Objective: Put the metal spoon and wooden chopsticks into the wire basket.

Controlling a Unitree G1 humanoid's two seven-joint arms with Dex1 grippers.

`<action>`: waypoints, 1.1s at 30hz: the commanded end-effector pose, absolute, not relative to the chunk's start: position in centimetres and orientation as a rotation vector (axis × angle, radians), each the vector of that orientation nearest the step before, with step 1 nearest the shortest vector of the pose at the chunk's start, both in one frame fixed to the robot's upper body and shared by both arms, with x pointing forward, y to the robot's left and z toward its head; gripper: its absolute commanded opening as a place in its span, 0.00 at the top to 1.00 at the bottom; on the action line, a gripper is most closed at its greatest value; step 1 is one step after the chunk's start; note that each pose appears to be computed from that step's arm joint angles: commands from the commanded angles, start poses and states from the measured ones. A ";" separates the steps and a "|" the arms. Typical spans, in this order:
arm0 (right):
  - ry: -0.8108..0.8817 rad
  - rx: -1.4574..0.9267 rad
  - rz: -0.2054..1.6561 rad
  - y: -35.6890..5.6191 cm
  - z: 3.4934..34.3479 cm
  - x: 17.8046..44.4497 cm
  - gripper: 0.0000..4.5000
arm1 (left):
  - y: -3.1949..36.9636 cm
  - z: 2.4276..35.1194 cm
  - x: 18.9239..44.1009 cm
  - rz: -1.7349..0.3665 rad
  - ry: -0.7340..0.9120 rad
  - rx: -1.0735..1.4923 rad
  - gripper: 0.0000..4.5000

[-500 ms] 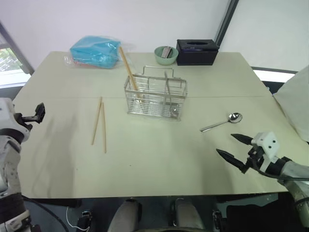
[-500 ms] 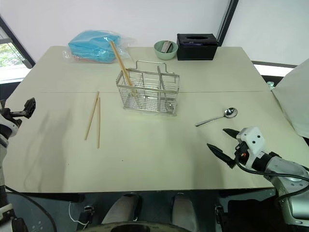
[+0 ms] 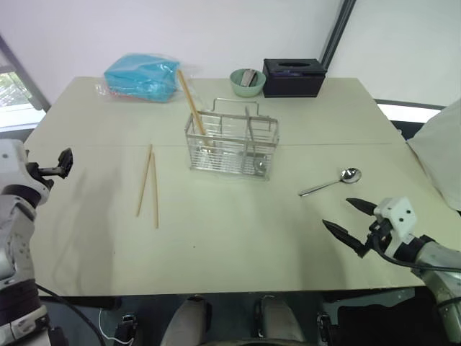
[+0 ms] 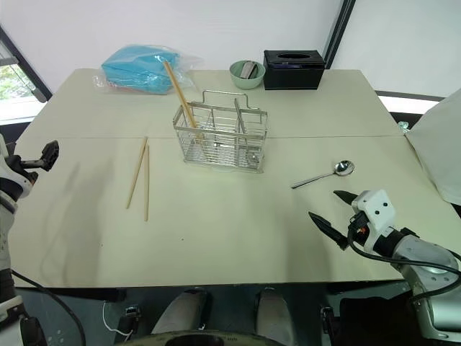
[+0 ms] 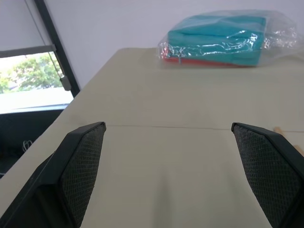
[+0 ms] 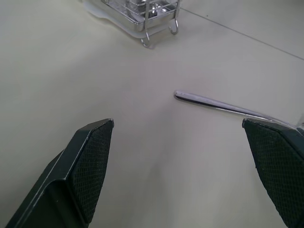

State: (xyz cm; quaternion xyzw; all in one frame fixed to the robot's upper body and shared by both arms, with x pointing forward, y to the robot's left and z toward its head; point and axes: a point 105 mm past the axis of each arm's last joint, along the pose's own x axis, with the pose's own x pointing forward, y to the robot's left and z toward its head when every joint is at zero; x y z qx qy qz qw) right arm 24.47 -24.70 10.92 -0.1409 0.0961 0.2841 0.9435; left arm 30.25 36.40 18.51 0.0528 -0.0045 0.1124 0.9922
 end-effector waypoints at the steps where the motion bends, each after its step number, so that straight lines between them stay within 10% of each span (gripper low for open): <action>1: 0.158 -0.323 0.586 -24.7 12.1 25.0 0.00 | 36.1 20.7 30.2 0.217 -0.067 0.143 0.01; 22: 0.199 -0.771 1.071 -22.8 17.3 33.7 0.00 | 15.4 20.0 26.8 -1.016 0.139 0.339 0.01; 33: 0.565 -1.192 1.161 -24.7 15.6 37.9 0.00 | 12.3 20.7 26.3 -1.156 0.097 0.364 0.01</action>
